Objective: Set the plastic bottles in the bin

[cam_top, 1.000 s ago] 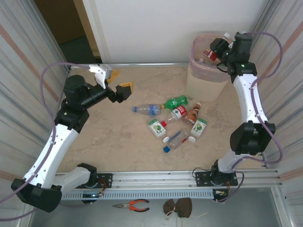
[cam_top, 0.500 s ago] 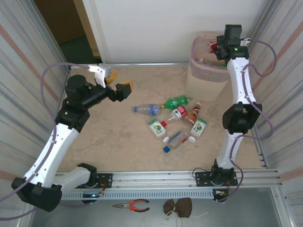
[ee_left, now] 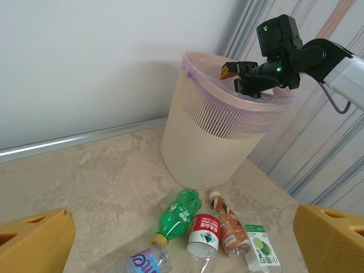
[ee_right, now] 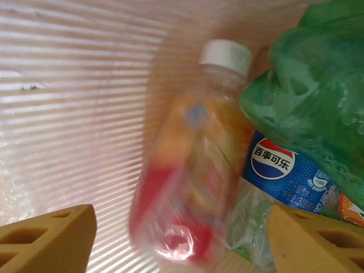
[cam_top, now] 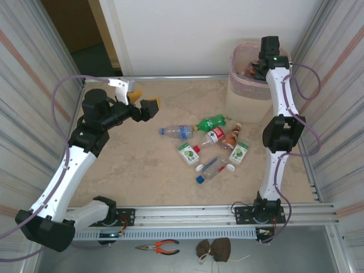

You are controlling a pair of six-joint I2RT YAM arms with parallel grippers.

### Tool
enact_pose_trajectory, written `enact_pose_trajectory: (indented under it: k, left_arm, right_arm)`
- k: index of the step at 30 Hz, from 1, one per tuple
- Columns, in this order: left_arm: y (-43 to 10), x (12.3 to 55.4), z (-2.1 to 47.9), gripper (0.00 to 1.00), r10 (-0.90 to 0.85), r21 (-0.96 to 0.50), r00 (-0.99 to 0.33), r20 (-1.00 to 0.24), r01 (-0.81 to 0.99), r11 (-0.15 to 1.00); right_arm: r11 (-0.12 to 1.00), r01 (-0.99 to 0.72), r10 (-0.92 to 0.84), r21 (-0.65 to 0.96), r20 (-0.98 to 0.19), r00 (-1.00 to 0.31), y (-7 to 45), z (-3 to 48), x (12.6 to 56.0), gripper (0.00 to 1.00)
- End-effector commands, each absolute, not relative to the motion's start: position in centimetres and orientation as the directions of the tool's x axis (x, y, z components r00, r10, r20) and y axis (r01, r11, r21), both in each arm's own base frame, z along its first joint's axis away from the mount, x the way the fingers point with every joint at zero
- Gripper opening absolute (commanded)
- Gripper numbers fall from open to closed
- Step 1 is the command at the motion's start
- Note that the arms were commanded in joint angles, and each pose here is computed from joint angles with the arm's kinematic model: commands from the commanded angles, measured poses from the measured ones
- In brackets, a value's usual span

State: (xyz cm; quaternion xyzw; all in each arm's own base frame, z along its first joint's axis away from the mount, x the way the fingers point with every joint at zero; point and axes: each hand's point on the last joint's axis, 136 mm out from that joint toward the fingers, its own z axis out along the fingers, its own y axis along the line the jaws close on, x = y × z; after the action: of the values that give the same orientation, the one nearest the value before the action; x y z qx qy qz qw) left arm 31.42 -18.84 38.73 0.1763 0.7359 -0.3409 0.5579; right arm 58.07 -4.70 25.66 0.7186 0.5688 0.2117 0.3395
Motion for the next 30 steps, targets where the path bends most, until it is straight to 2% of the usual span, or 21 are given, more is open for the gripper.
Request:
enact_pose_trajectory:
  k: [1, 5, 12, 19, 25, 30]
  left_arm:
    - [-18.4, 32.0, 39.3, 0.99, -0.142, -0.317, -0.315, -0.938, 0.619, 0.718]
    - [-18.4, 32.0, 39.1, 0.98, -0.144, -0.325, -0.325, -0.935, 0.615, 0.719]
    - [-17.9, 32.4, 38.3, 0.97, -0.16, -0.354, -0.362, -0.918, 0.571, 0.741]
    - [-17.5, 33.3, 36.2, 0.97, -0.182, -0.414, -0.453, -0.873, 0.491, 0.766]
    - [-17.6, 33.9, 34.4, 0.95, -0.228, -0.485, -0.524, -0.821, 0.426, 0.764]
    - [-17.1, 34.8, 31.4, 0.91, -0.3, -0.56, -0.61, -0.733, 0.291, 0.775]
  right_arm:
    - [-0.163, 0.662, 0.938, 0.731, -0.093, 0.333, -5.7, 26.7, 57.2, 0.86]
    - [-0.16, 0.654, 0.938, 0.74, -0.092, 0.334, -5.6, 27.6, 56.8, 0.9]
    - [-0.146, 0.624, 0.936, 0.768, -0.098, 0.339, -5.2, 30.3, 55.7, 0.9]
    - [-0.092, 0.594, 0.945, 0.799, -0.119, 0.305, -4.7, 33.4, 54.6, 0.89]
    - [0.017, 0.57, 0.956, 0.822, -0.18, 0.231, -4.3, 36.8, 53.2, 0.89]
    - [0.19, 0.534, 0.95, 0.824, -0.291, 0.111, -3.8, 39.7, 52.3, 0.88]
